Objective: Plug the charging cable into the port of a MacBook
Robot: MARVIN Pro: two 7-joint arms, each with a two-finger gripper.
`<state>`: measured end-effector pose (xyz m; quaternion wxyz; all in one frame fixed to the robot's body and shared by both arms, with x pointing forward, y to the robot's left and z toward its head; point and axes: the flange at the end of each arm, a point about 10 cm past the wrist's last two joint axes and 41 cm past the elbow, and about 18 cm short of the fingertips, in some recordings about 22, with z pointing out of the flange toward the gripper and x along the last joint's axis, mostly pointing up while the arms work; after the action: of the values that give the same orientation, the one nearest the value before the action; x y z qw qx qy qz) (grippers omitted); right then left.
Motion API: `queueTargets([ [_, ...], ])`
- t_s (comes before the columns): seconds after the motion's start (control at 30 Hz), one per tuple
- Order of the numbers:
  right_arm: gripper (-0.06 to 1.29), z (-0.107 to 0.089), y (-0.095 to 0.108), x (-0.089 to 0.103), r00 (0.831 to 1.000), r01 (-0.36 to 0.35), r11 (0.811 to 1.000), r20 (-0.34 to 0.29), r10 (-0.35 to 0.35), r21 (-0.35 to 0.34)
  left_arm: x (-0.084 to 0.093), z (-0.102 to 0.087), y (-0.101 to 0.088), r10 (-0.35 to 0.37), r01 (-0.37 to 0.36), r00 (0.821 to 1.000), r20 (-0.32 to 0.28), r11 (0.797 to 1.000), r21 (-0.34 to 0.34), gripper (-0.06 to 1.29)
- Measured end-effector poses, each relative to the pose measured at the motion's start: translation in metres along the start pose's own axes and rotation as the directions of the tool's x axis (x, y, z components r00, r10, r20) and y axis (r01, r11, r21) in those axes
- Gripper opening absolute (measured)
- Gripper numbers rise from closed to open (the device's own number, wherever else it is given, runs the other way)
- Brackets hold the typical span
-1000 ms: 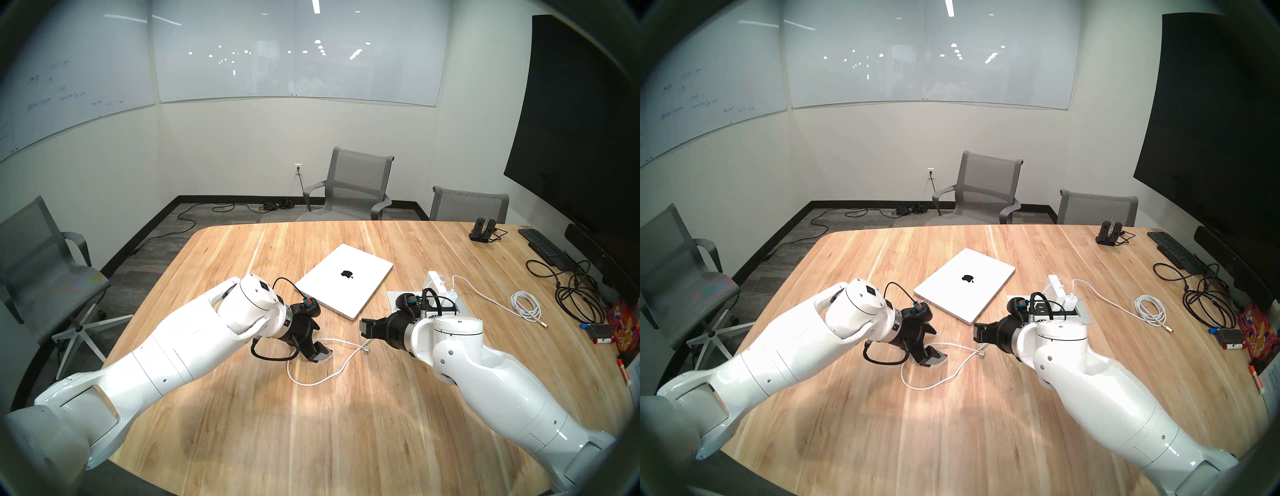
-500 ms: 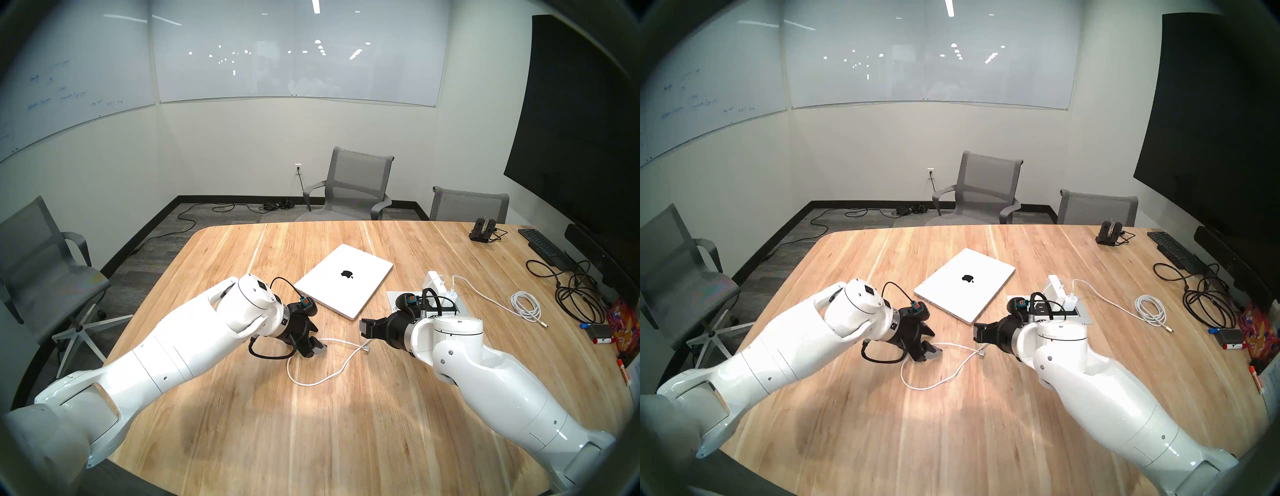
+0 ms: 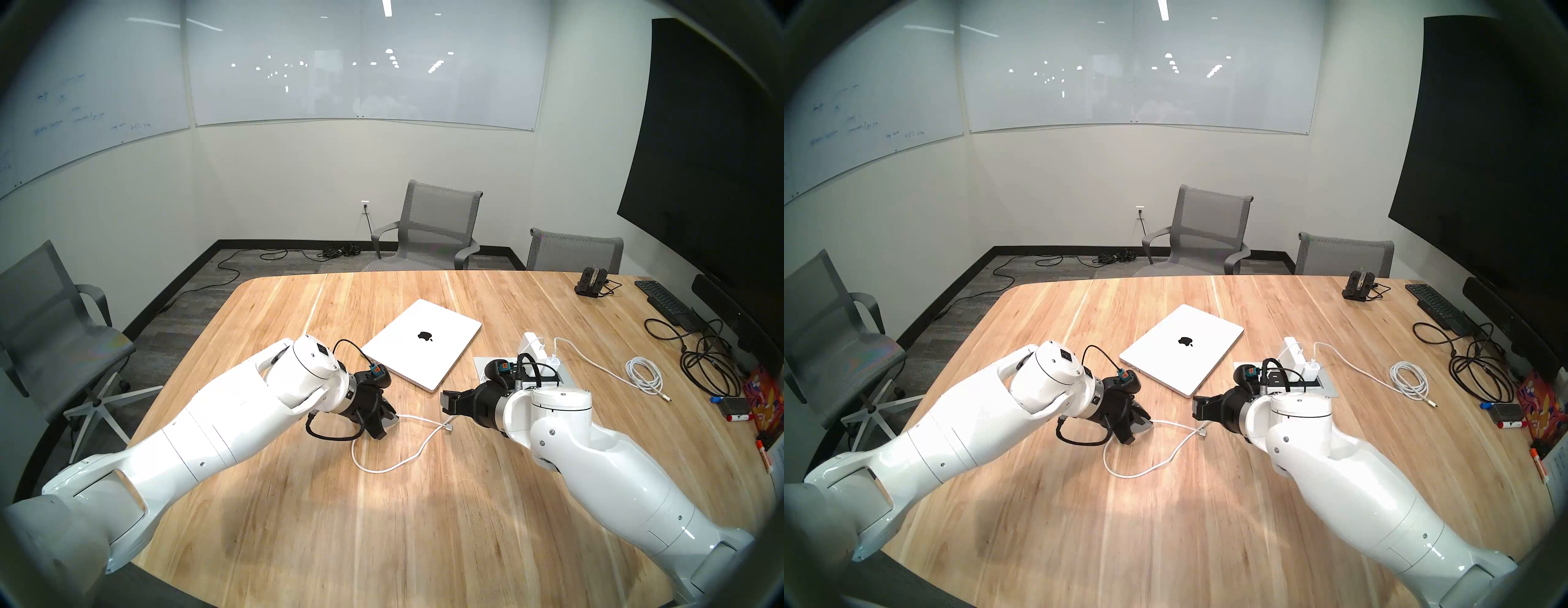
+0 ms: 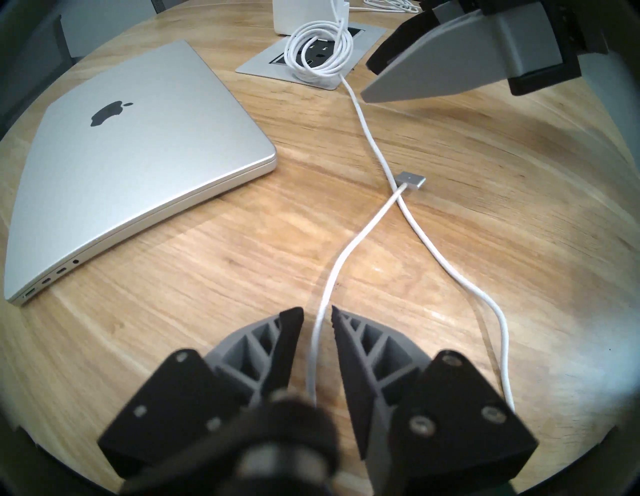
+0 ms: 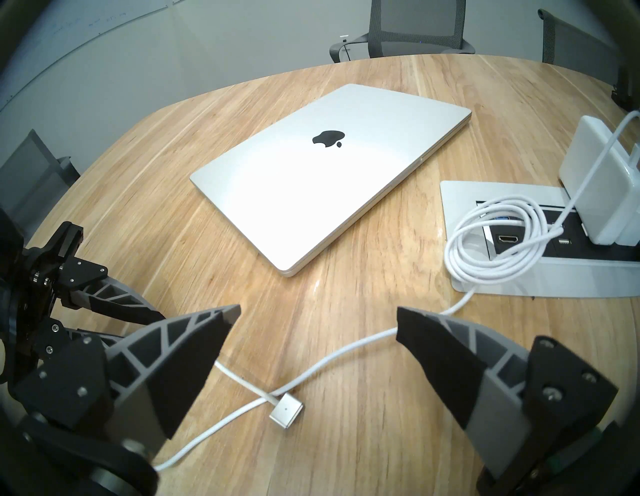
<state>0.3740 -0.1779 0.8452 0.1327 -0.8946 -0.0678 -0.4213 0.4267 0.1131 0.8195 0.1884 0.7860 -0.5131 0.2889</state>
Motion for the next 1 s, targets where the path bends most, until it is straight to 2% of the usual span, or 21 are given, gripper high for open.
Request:
queueTargets([
  [0.2,1.22,0.0,0.0,0.0,1.0,0.0,1.0,0.0,0.0,0.0,-0.003,-0.003,0.001,-0.001,0.001,1.0,0.005,1.0,0.001,0.4],
  [0.33,1.22,0.0,0.0,0.0,1.0,0.0,1.0,0.0,0.0,0.0,-0.006,-0.004,0.0,-0.004,0.004,1.0,0.011,1.0,0.003,0.15],
  [0.37,1.22,0.0,0.0,0.0,1.0,0.0,1.0,0.0,0.0,0.0,-0.007,-0.004,0.0,-0.005,0.005,1.0,0.012,1.0,0.005,0.13],
  [0.67,1.22,0.0,0.0,0.0,1.0,0.0,1.0,0.0,0.0,0.0,-0.011,-0.004,0.002,-0.004,0.004,1.0,0.011,1.0,0.022,0.17],
  [0.7,1.22,0.0,0.0,0.0,1.0,0.0,1.0,0.0,0.0,0.0,-0.012,-0.004,0.003,-0.005,0.005,1.0,0.009,1.0,0.024,0.14],
  [0.73,1.22,0.0,0.0,0.0,1.0,0.0,1.0,0.0,0.0,0.0,-0.012,-0.005,0.003,-0.006,0.006,1.0,0.008,1.0,0.025,0.04],
  [0.77,1.22,0.0,0.0,0.0,1.0,0.0,1.0,0.0,0.0,0.0,-0.013,-0.005,0.004,-0.008,0.008,1.0,0.005,1.0,0.026,-0.02],
  [1.0,1.22,0.0,0.0,0.0,1.0,0.0,1.0,0.0,0.0,0.0,-0.015,-0.008,0.008,-0.019,0.019,1.0,-0.016,0.999,0.034,-0.02],
])
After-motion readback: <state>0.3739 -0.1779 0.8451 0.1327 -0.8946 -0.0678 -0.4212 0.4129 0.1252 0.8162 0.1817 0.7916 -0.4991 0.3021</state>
